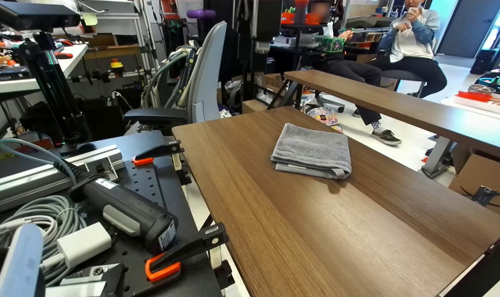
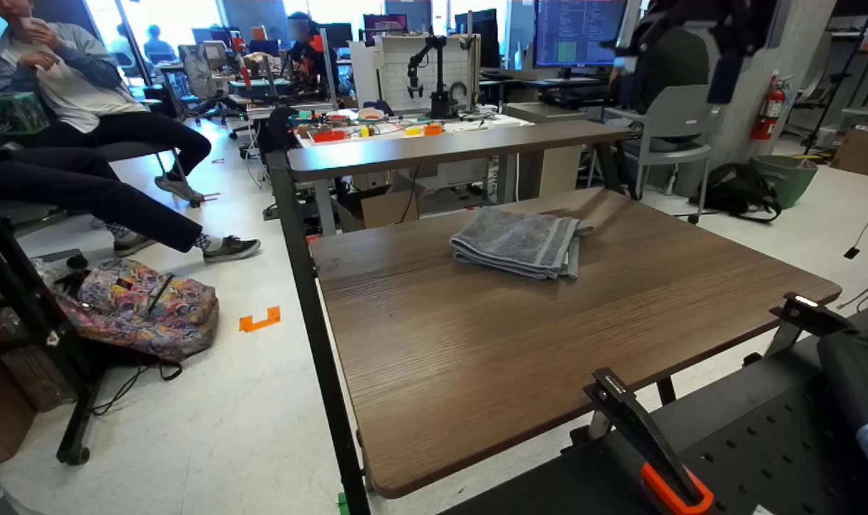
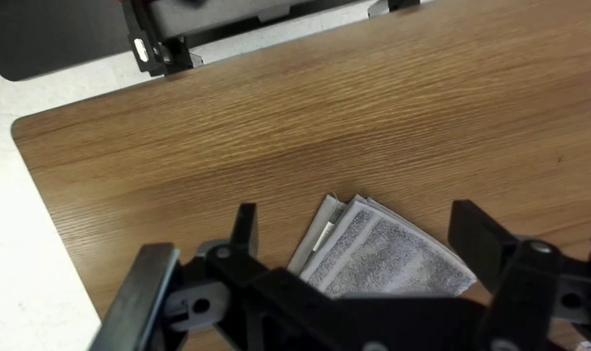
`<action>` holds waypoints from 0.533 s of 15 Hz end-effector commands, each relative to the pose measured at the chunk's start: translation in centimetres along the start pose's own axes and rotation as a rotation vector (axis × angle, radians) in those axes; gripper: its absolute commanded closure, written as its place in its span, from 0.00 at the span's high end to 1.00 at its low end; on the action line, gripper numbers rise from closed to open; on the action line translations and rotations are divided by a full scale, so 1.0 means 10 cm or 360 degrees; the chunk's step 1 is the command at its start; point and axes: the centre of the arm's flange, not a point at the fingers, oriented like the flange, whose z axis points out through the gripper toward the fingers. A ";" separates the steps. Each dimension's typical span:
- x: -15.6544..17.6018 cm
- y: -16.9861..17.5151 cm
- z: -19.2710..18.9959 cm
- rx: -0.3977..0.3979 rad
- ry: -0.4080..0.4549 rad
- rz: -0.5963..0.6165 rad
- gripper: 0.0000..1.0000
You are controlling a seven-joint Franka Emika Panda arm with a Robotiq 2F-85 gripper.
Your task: Move the grey towel forwards
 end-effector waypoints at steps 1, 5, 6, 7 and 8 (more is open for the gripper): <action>0.48 -0.27 0.39 0.0000 0.0082 0.0091 1.00; 0.88 -0.47 0.71 0.0054 0.0166 0.0204 1.00; 0.97 -0.51 0.80 0.0056 0.0181 0.0222 1.00; 1.06 -0.54 0.88 0.0058 0.0195 0.0242 1.00; 1.15 -0.55 0.97 0.0055 0.0202 0.0260 1.00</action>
